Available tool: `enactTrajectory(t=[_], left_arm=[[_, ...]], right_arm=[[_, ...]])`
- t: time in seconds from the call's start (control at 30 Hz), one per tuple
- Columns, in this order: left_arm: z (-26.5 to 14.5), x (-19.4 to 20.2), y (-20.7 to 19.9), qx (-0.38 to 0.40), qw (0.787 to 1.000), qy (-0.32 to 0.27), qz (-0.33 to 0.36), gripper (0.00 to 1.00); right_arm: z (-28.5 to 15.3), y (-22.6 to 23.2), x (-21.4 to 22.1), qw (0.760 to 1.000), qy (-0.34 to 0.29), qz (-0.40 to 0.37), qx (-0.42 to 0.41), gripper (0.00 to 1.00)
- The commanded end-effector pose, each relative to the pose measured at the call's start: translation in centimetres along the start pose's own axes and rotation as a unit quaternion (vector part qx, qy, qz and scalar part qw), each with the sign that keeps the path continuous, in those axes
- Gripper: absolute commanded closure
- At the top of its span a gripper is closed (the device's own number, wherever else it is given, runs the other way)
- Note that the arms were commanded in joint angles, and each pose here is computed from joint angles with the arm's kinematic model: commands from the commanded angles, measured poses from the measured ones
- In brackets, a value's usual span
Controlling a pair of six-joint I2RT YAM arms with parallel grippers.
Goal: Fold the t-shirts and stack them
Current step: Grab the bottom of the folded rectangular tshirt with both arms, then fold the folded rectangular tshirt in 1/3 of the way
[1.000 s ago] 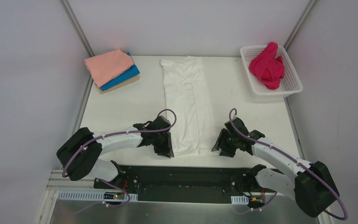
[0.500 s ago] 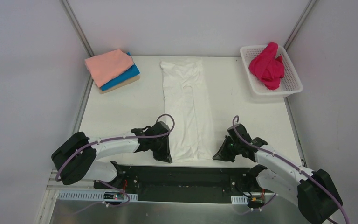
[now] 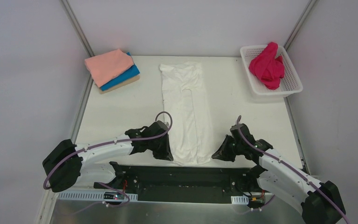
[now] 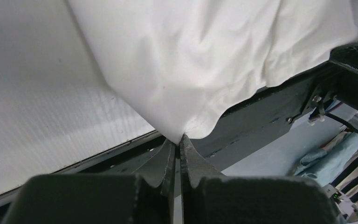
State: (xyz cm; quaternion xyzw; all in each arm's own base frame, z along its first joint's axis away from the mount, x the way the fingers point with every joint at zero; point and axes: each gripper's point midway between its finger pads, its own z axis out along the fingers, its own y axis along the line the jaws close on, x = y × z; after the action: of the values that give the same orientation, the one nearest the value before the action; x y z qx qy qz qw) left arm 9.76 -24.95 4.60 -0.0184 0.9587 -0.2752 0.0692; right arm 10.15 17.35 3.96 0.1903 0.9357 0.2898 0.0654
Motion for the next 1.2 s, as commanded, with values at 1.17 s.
enactTrajectory(t=[1.17], left_arm=[[-6.5,-27.2,-2.1,-0.079,0.957,-0.267,0.082,1.00]], right_arm=[[-1.4,20.0,-24.3,0.948,-0.282,-0.139,-0.047,1.00]])
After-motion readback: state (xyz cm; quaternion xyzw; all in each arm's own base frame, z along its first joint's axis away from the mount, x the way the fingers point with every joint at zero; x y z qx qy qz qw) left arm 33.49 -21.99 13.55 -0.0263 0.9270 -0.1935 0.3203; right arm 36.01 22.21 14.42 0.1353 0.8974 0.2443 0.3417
